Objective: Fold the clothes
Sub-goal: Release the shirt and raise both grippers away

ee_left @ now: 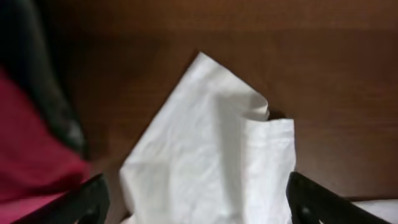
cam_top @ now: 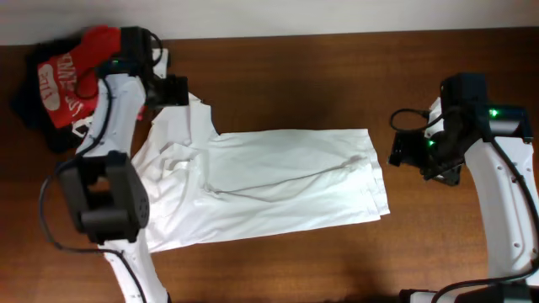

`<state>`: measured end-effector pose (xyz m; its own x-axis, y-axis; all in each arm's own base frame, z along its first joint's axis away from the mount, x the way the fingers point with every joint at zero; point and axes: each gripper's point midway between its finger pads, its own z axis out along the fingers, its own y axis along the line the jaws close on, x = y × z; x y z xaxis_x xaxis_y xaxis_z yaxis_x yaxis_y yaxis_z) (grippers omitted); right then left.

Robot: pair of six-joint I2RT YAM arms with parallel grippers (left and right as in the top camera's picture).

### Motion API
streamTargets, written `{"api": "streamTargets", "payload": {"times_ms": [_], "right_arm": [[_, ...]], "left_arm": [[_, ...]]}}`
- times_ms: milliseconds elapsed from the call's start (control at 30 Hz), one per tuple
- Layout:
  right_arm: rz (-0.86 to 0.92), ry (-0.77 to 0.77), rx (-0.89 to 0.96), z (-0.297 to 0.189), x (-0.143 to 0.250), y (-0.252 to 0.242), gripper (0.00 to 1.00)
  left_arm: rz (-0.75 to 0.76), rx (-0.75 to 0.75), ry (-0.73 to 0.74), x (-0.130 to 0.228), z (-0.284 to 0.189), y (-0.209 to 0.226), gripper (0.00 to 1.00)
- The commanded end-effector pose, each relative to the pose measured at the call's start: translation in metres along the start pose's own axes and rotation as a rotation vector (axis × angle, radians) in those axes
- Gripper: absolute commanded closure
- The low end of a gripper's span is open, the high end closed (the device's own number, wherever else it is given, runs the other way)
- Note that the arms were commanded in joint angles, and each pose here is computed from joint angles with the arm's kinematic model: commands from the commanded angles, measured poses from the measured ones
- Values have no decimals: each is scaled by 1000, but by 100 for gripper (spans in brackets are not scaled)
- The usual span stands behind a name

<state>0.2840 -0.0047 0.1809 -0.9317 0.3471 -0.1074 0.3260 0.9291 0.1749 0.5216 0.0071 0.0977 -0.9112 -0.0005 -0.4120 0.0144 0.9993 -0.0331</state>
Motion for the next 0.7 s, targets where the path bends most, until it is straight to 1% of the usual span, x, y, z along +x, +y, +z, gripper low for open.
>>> {"api": "streamTargets", "payload": {"times_ms": [0, 33, 67, 100, 200, 267, 300, 333, 367, 400, 433, 467, 500, 600, 667], "right_arm": [[-22, -16, -7, -2, -4, 3, 15], [-22, -16, -7, -1, -4, 3, 14], [-22, -11, -6, 0, -4, 3, 14], [-21, -6, -4, 0, -3, 3, 15], [-20, 1, -2, 0, -1, 2, 15], [-20, 1, -3, 0, -1, 2, 15], [-20, 1, -3, 0, -1, 2, 15], [-19, 3, -2, 0, 0, 2, 15], [-19, 4, -2, 0, 0, 2, 15], [-19, 4, -2, 0, 0, 2, 15], [-20, 2, -2, 0, 0, 2, 15], [-22, -12, -6, 0, -4, 3, 15], [-25, -35, -12, -1, -10, 5, 15], [-55, -179, -65, -3, -46, 19, 15], [-162, -277, -109, 7, -78, 50, 16]], "left_arm": [[110, 17, -49, -16, 25, -36, 11], [132, 28, -59, -18, 30, -50, 11], [116, 10, -67, -19, 39, -56, 11], [98, -12, -61, -16, 54, -57, 17], [97, -18, -27, -5, 88, -55, 17], [86, -35, -28, -5, 91, -51, 20], [40, -99, -26, -4, 91, -40, 21], [34, -99, -18, -1, 94, -40, 21], [23, -99, -6, 2, 97, -40, 24], [12, -100, 12, 8, 102, -39, 31], [8, -103, 45, 17, 110, -38, 52], [8, -104, 56, 20, 113, -38, 81], [8, -104, 56, 20, 112, -38, 100], [8, -104, 53, 13, 104, -39, 100], [8, -103, 44, 9, 101, -39, 99]]}}
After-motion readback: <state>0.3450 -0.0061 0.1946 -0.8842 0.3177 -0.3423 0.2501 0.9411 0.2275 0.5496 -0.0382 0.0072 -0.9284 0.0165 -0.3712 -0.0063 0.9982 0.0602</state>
